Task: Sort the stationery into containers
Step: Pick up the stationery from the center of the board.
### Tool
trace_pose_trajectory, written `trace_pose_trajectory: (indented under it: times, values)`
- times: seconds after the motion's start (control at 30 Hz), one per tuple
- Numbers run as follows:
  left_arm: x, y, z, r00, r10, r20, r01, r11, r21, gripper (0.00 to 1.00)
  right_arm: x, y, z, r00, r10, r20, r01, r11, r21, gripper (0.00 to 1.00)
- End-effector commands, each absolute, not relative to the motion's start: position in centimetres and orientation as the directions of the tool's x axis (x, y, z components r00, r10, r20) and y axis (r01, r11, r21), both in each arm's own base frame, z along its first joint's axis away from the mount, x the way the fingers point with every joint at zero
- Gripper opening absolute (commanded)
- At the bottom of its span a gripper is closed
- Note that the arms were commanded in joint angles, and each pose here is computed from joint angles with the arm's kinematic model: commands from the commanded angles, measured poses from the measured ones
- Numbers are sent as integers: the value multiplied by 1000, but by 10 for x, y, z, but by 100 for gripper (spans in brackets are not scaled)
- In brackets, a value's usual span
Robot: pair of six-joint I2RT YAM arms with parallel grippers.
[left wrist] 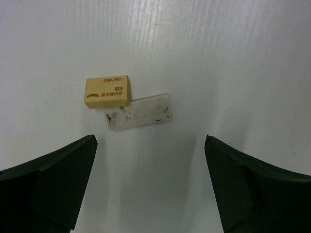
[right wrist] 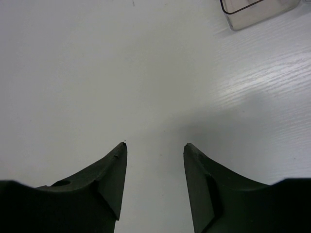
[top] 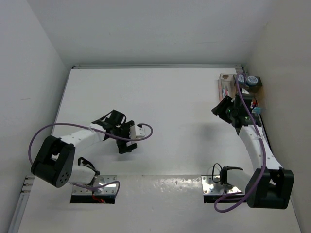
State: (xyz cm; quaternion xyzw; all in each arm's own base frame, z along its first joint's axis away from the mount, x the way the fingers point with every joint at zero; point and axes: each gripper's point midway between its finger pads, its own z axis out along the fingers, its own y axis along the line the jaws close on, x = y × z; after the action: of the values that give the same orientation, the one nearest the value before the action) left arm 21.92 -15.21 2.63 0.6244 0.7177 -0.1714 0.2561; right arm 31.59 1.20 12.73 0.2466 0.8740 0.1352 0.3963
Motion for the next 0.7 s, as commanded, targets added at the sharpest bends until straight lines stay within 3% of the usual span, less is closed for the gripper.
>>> trace_pose_trajectory:
  times: [0.0,0.67]
  values:
    - [234,-158,25,-169,770,-615,962,265,67,99,319,9,133,-550,522,-652,314,853,418,50]
    - [243,-170,11,-265,745,-612,943,332,-3,91,318,8,127,-563,520,-643,317,854,413,50]
